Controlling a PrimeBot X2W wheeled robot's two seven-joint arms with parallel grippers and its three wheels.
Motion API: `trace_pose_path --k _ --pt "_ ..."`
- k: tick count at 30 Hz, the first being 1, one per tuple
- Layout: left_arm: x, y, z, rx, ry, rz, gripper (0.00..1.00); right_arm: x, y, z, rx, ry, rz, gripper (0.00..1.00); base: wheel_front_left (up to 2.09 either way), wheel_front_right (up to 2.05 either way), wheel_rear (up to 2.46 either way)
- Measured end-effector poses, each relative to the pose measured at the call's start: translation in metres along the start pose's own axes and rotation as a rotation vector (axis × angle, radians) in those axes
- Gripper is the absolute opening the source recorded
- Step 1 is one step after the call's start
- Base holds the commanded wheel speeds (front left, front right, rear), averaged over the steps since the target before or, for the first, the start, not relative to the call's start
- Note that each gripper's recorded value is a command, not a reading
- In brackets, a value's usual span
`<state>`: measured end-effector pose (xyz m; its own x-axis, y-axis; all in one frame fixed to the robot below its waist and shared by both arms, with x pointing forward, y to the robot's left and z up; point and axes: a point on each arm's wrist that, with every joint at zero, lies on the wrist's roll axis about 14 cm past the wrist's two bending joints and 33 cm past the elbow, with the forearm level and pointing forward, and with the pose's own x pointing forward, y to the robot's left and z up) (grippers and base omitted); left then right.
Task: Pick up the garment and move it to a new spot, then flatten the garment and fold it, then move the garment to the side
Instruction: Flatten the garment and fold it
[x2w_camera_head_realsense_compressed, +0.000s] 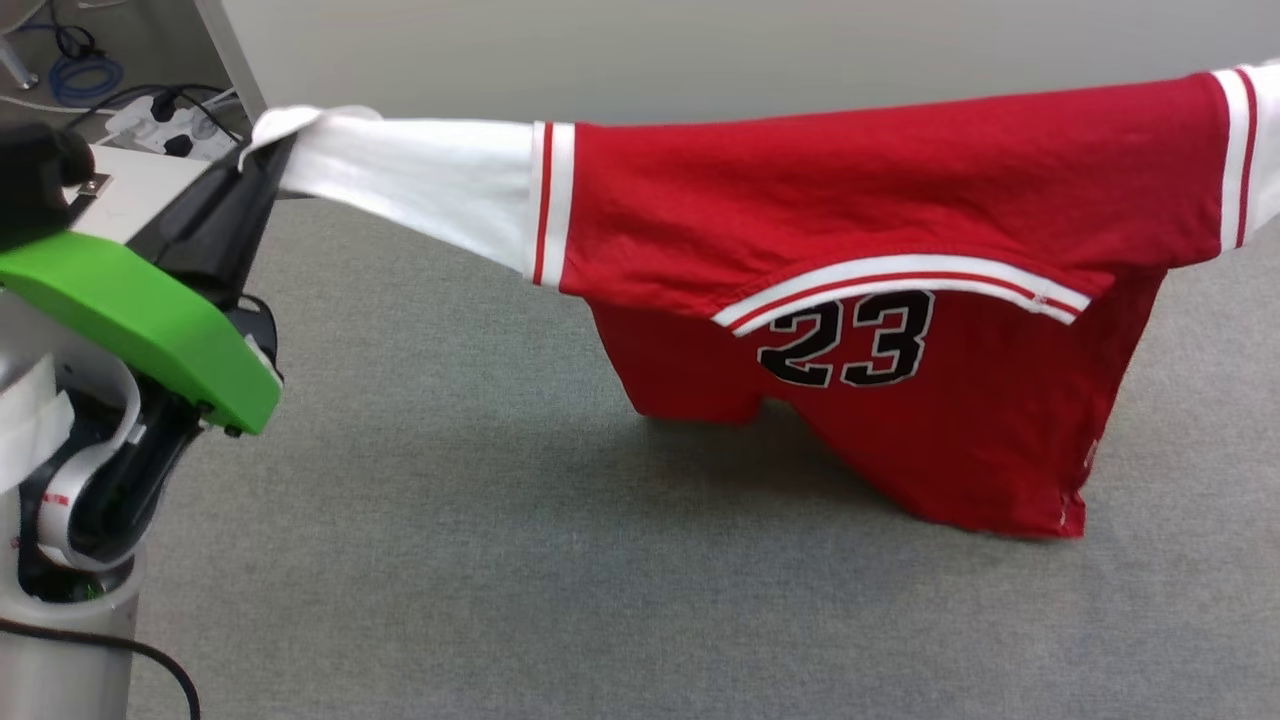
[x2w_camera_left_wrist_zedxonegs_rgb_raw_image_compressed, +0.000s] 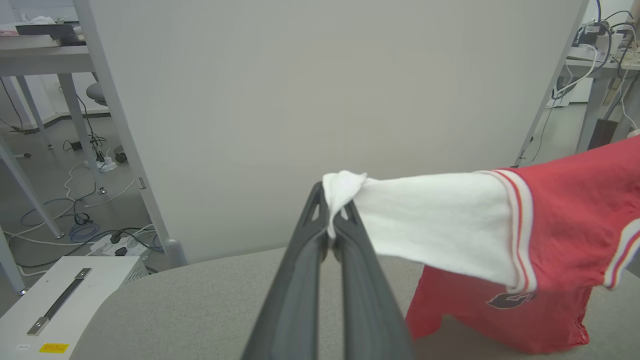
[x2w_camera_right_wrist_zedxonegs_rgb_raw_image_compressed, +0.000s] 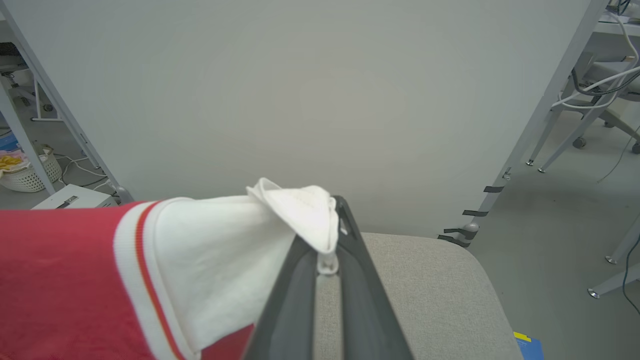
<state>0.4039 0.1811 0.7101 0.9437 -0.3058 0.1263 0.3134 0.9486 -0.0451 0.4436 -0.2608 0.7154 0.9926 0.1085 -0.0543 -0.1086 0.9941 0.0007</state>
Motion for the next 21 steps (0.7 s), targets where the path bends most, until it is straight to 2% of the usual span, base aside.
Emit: trace_pose_path --k 8,15,21 --pt "0.043 0.020 0.031 0.039 -0.091 0.000 0.00 0.043 -0.002 0.036 -0.045 -0.136 -0.010 0.00 0.00 0.00 0.00" --pt "0.104 0.039 0.047 0.094 -0.162 -0.002 0.00 0.099 -0.013 0.042 -0.075 -0.167 -0.035 0.00 0.00 0.00 0.00" --pt "0.159 0.067 0.041 0.133 -0.165 0.032 0.00 0.154 -0.018 0.045 -0.072 -0.220 -0.057 0.00 0.00 0.00 0.00"
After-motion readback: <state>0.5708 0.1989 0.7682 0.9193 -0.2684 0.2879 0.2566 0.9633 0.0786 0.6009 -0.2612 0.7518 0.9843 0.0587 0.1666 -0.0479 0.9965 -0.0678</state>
